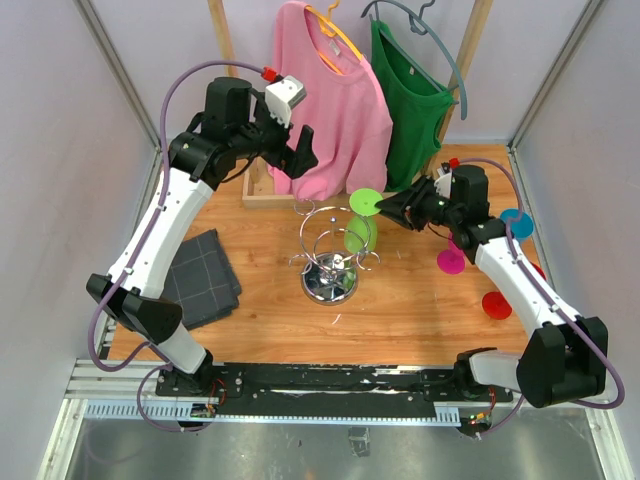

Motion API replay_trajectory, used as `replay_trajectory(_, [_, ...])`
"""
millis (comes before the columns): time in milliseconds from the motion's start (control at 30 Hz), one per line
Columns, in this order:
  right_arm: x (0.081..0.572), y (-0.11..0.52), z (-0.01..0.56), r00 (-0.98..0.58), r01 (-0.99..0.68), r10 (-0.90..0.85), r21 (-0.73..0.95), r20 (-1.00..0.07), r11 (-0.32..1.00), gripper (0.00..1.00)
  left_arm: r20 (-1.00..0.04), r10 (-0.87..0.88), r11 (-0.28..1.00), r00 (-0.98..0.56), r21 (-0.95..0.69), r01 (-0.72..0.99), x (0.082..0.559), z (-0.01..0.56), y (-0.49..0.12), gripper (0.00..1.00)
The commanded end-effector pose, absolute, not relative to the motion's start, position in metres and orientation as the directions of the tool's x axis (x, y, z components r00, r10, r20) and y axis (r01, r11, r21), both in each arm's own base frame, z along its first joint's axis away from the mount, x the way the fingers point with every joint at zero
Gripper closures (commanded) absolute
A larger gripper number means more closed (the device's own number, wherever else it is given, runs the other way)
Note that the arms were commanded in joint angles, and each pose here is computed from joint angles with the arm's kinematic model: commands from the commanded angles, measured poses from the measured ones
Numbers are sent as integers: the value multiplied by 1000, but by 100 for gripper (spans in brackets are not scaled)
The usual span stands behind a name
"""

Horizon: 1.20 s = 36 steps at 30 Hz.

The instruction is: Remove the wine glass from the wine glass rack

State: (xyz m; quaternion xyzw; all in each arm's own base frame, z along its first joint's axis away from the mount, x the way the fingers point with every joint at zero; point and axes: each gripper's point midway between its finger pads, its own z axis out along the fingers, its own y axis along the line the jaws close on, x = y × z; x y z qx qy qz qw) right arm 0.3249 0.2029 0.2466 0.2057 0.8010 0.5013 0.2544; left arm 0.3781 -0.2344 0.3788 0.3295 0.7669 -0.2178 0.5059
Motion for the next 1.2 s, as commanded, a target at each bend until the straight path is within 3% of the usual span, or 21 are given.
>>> replay_trajectory(0, [321,212,250,-799,42,568,924,-198,381,73,-935,268,676,-233,11,737,373,391,-235,1])
replay_trajectory(333, [324,214,251,-800,31,570,934,-190,355,98,-933,272,673,-234,11,740,373,389,-235,1])
replay_trajectory(1167, [330,216,279,-777,-12,606,967,-170,256,99,-925,290,667,-245,12,745,374,381,-236,1])
